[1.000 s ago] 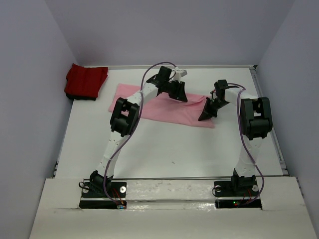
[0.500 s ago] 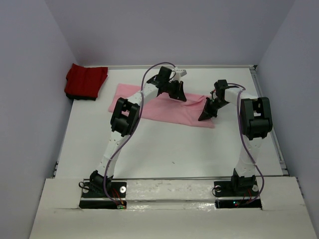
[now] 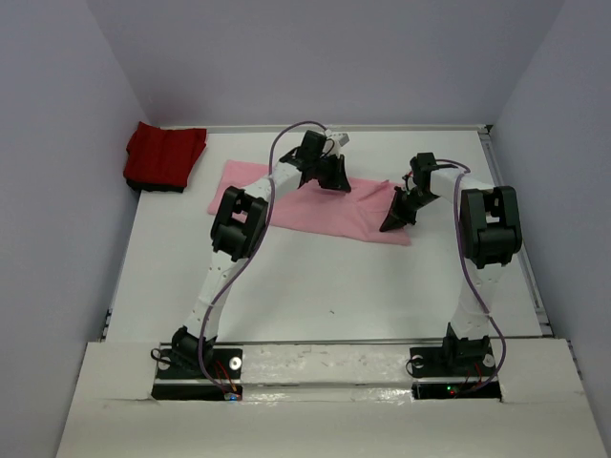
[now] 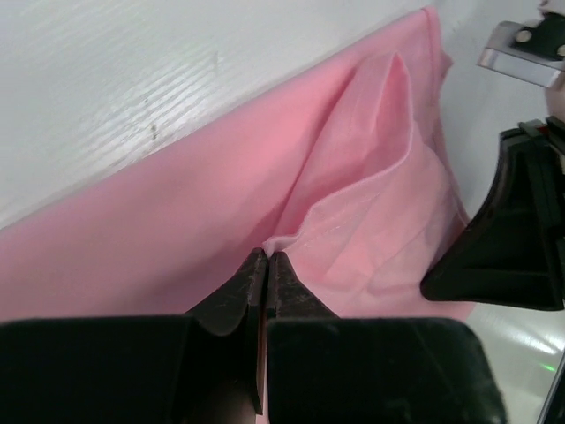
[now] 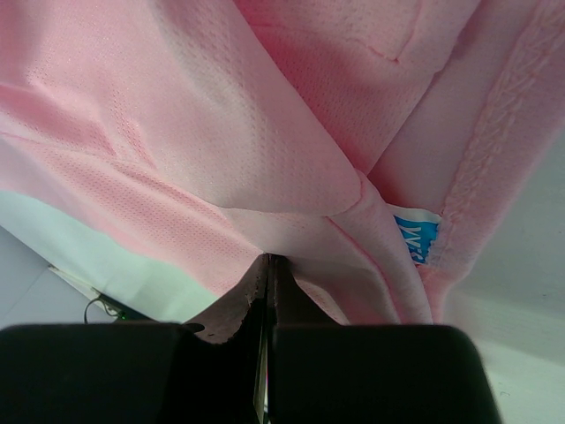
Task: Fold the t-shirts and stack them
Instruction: Fold the other side of the tshirt into a rectangle
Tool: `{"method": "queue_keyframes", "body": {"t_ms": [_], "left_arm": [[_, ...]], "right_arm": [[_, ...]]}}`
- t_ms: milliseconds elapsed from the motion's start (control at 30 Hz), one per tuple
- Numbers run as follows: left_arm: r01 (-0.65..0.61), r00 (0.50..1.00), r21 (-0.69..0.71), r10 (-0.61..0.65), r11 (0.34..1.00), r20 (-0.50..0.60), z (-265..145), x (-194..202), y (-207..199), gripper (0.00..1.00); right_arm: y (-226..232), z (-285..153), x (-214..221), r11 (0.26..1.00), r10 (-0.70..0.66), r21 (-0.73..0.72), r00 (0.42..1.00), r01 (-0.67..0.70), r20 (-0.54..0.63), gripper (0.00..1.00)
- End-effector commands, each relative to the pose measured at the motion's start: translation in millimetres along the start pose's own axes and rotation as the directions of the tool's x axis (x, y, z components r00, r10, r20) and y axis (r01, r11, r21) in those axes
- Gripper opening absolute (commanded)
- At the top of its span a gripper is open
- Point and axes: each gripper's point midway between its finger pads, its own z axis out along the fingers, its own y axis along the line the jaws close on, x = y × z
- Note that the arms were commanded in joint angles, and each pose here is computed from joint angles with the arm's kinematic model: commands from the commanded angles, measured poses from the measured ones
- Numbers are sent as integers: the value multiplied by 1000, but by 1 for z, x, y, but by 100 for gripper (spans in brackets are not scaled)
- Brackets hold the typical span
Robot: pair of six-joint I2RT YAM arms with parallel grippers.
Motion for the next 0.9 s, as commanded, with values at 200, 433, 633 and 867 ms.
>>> {"method": "queue_keyframes", "body": {"t_ms": [200,433,633,867], "left_arm": [[99,993,-88,-93,991,76,-19,-17,19,9],[107,991,-102,-99,989,88,-21,-20,21,18],[93,991,-84,-84,992,104,-24,-25,16,63],[41,975,-114,-14,993,222,-51,-62,0,99]], "right_arm": [[-4,-1,6,999,-21,40,1000,21,-10,0],[-3,-1,6,999,-20,38,1000,20,-10,0],[-3,0,6,999,-21,37,1000,21,-12,0],[-3,0,6,999,-20,38,1000,21,-13,0]]}}
